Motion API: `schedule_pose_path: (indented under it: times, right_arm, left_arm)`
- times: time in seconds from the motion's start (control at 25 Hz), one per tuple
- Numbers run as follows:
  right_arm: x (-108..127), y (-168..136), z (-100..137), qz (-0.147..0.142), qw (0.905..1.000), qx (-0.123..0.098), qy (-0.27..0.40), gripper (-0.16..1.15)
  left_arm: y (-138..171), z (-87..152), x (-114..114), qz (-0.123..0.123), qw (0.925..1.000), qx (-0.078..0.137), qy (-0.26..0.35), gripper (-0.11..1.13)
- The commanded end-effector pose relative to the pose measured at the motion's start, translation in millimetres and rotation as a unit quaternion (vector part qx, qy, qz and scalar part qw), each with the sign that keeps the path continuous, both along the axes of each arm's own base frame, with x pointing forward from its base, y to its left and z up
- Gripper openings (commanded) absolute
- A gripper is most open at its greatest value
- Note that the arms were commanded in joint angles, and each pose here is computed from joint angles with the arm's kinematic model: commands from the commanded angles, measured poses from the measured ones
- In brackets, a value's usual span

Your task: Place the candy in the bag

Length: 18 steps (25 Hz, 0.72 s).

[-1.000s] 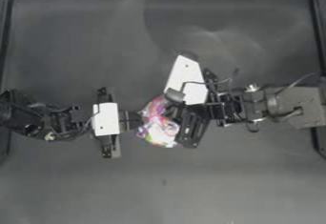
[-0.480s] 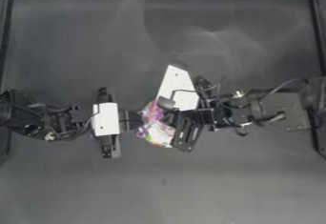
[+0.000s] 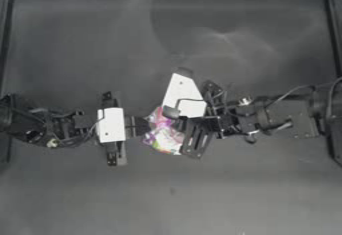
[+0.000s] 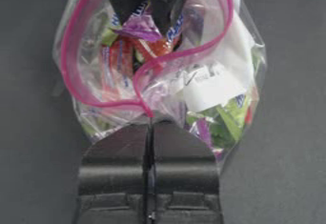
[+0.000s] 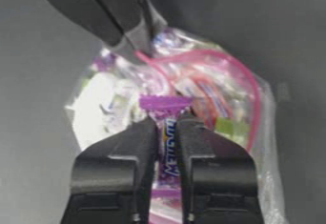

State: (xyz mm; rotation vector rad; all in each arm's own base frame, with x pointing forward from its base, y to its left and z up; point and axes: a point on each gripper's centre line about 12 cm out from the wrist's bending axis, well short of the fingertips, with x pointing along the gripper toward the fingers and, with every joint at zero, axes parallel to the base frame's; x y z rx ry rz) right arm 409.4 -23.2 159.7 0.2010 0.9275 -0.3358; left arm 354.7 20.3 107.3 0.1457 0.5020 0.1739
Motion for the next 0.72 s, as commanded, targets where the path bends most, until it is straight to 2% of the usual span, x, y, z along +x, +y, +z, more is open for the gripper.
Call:
schedule_pose_path:
  times: [0.04, 0.16, 0.4, 0.72]
  right_arm:
    - [8, 0, 18, 0.003, 0.9997, -0.004, -0.025, 0.75]
    - [9, 0, 19, 0.002, 0.9996, -0.004, -0.026, 0.84]
    - [11, 0, 34, 0.002, 0.9991, -0.005, -0.043, 0.84]
    - [-1, 0, 68, 0.006, 0.9966, -0.012, -0.082, 0.84]
  left_arm:
    - [-1, 11, 6, -0.002, 0.9998, 0.001, -0.019, 0.11]
    - [-1, 11, 5, -0.001, 0.9998, 0.001, -0.018, 0.11]
    - [-1, 11, 5, -0.001, 0.9998, 0.001, -0.018, 0.11]
    - [-1, 13, 6, -0.002, 0.9998, 0.003, -0.022, 0.11]
